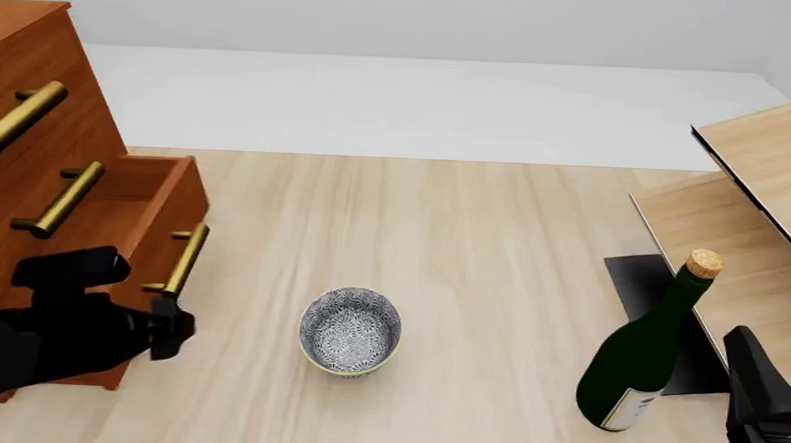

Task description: Close the bottom drawer of the cabinet and open the top drawer.

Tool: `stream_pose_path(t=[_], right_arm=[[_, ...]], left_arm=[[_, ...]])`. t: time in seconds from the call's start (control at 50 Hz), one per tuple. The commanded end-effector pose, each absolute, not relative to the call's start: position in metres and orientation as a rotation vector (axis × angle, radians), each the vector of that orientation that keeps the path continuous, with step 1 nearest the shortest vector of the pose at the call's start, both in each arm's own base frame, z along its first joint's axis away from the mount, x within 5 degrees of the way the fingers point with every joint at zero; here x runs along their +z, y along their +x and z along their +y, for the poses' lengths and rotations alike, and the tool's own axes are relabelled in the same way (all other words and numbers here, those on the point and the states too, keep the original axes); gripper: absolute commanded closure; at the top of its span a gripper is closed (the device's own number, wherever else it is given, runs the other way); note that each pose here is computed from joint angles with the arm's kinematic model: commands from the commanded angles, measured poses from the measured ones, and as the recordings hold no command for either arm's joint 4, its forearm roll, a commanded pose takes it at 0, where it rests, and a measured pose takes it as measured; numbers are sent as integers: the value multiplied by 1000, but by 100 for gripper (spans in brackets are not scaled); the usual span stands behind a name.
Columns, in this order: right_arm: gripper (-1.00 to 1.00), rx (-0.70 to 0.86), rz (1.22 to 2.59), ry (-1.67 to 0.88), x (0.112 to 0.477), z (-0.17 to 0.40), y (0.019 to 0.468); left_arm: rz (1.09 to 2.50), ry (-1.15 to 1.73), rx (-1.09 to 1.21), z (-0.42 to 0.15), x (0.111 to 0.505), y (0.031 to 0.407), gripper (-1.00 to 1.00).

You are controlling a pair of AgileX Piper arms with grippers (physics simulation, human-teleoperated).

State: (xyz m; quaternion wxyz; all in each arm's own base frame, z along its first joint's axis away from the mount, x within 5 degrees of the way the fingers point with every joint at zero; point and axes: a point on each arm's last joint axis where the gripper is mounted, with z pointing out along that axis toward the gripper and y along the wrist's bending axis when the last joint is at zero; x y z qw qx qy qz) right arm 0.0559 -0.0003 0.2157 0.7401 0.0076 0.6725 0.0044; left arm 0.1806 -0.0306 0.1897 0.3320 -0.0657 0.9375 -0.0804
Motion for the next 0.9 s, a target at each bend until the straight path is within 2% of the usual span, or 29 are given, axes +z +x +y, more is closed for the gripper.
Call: stream_pose_path(t=[0.02, 0.9], right_arm=[[-100, 10, 1475, 17, 216, 0, 56], [-100, 14, 1474, 22, 216, 0, 56]], left_arm=[[2456, -191, -160, -19, 179, 181, -100], [2392, -176, 77, 28, 166, 181, -100]])
